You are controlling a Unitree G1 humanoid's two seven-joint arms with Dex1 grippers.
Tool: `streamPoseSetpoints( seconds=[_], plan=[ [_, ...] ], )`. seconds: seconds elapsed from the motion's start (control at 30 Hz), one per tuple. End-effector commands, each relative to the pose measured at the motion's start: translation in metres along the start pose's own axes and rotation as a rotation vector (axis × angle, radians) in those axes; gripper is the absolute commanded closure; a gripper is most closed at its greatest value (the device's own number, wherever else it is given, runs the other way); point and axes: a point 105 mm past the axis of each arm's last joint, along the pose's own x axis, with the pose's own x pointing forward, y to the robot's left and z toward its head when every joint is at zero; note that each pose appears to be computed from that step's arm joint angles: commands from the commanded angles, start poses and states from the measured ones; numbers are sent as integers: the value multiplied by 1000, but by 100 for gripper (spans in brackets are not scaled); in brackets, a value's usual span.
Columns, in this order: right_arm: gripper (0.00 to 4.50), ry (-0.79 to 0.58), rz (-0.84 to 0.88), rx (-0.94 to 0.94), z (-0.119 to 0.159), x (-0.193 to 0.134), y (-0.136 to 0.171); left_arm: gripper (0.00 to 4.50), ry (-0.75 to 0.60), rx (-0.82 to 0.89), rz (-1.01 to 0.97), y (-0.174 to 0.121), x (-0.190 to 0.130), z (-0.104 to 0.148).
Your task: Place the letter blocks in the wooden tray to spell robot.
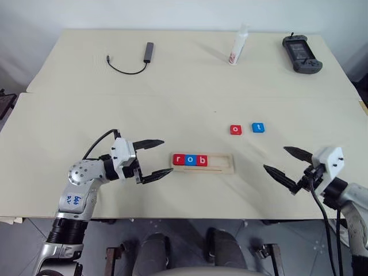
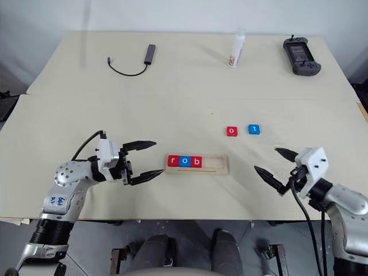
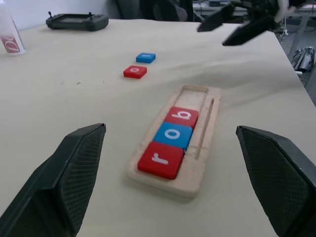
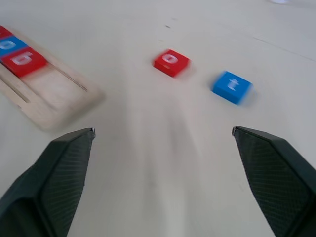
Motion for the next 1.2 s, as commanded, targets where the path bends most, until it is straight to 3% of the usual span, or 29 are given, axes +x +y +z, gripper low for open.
streamPoseSetpoints(
  seconds=[0.03,0.13,0.33,0.43,0.53,0.63,0.9,1.2],
  plan=[
    [1,-20,-81,-32,-4,-11,-11,0,-15,28,-15,4,0,6],
    [1,-25,-92,-21,-7,-10,-12,0,-18,30,-13,6,0,6],
    [1,-76,-35,5,22,32,-13,0,-21,24,-1,-2,-1,5],
    [1,-45,-11,37,33,55,-14,0,-21,24,13,-3,-2,6],
    [1,96,-78,47,33,81,-28,0,-17,23,30,-5,-4,6],
    [1,144,-145,85,40,100,-40,0,-15,23,43,-7,-5,6],
    [1,189,-151,121,50,116,-40,0,-13,22,75,-9,-8,7],
    [1,174,-74,221,70,129,-10,0,-10,15,76,-12,-9,6]
  ],
)
